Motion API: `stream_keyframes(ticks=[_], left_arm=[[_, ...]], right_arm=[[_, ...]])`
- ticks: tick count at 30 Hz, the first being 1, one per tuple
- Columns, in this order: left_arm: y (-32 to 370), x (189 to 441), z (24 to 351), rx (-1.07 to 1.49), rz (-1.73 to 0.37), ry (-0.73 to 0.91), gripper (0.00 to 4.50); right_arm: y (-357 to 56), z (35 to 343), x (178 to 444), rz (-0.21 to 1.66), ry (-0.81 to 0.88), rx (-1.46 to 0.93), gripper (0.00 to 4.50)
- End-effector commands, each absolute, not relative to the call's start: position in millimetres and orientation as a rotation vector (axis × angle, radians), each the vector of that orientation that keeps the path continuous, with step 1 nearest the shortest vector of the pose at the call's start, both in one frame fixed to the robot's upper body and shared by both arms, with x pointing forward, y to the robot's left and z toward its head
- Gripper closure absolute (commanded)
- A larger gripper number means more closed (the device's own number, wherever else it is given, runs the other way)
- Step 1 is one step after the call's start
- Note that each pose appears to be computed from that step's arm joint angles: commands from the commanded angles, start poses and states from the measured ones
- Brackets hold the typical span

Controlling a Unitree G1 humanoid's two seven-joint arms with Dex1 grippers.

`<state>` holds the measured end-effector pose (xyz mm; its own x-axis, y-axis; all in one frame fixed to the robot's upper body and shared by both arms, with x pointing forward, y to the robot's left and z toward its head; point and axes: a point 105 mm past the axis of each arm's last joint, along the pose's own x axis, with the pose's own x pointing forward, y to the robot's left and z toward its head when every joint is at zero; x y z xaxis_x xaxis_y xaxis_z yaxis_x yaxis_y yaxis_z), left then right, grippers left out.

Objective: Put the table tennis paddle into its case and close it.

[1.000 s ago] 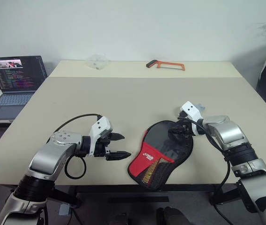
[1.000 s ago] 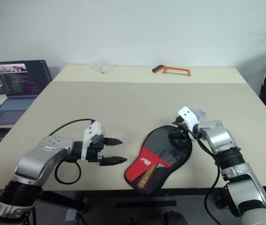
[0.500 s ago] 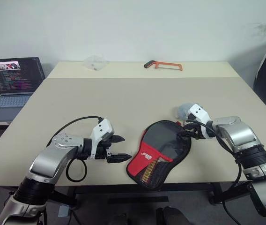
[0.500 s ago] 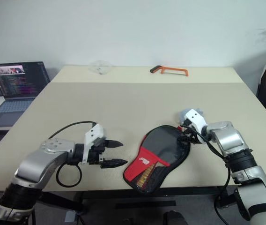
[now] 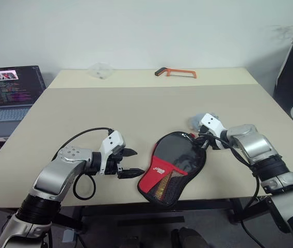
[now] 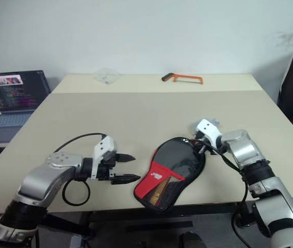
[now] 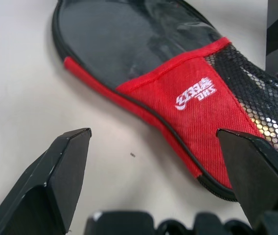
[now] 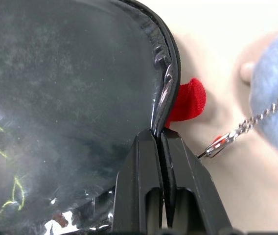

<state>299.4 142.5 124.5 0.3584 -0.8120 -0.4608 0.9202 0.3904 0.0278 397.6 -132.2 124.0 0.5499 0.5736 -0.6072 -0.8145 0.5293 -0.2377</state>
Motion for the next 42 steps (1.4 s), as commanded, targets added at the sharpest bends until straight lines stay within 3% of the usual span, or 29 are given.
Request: stream_keyframes(ticks=[1, 12, 22, 25, 30, 35, 36, 42], left_arm=[[144, 303, 135, 0.337, -1.129, 0.367, 0.00], [139, 299, 136, 0.333, -1.129, 0.364, 0.00], [121, 301, 138, 0.331, -1.161, 0.334, 0.00], [110, 302, 135, 0.342, -1.194, 0.329, 0.00], [97, 312, 133, 0.351, -1.210, 0.308, 0.00], [90, 329, 129, 0.363, -1.163, 0.285, 0.00], [89, 330, 128, 0.362, -1.165, 0.285, 0.00], [78, 341, 112, 0.310, -1.173, 0.288, 0.00]], right_arm=[[-94, 149, 403, 0.993, 0.331, -0.650, 4.46], [-27, 158, 419, 1.087, 0.102, -0.826, 4.46], [-28, 150, 429, 1.059, 0.165, -0.797, 4.46], [-32, 151, 430, 1.051, 0.191, -0.750, 3.79], [-33, 161, 428, 1.058, 0.196, -0.683, 2.02], [-37, 194, 431, 1.011, 0.121, -0.630, 0.25], [-39, 203, 430, 1.005, 0.104, -0.605, 0.04], [-85, 261, 440, 0.800, 0.017, -0.417, 0.04]])
